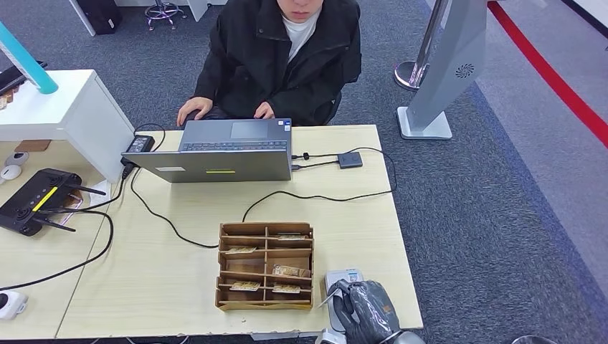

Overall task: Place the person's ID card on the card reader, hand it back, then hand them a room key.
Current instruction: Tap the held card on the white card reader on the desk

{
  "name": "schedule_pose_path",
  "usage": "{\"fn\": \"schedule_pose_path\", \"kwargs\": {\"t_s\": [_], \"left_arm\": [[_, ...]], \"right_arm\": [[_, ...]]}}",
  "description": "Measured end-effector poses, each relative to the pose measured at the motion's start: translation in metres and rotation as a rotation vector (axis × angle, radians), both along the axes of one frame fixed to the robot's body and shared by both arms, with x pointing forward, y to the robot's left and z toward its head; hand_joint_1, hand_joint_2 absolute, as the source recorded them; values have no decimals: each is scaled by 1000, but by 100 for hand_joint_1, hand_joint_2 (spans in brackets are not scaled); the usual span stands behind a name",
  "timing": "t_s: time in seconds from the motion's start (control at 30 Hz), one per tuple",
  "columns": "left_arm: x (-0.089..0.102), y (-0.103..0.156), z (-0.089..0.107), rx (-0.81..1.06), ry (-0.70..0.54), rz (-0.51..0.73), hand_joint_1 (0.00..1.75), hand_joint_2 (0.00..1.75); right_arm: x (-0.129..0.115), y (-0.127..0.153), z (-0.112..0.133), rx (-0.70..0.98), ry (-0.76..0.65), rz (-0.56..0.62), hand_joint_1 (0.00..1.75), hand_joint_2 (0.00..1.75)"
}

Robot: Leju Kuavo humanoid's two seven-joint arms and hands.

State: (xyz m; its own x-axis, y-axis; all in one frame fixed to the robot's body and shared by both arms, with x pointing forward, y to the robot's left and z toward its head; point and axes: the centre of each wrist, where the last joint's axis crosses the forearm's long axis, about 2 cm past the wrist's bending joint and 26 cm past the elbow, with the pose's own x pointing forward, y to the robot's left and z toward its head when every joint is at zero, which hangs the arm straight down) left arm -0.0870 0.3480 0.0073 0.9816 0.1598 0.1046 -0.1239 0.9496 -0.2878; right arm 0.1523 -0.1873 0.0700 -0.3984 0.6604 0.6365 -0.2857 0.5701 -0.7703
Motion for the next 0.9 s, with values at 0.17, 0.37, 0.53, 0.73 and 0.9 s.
{"fn": "schedule_pose_path", "kwargs": {"t_s": [0.17,0.37,0.53,0.73,0.9], "left_arm": [[1,0,0,-1,-1,-2,0,0],[1,-1,0,-1,0,-8,0,0],[2,-1,0,-1,1,-11,0,0],[2,-2,0,-2,0,-12,0,0],[2,-2,0,-3,0,-12,0,0]], "right_arm": [[0,0,-2,1,13,0,175,175],[-2,2,-7,-6,27,14,175,175],[-3,2,-10,-14,36,12,175,175],[-2,1,-12,-36,34,-25,175,175],[-2,0,-14,-50,32,-52,175,175]]}}
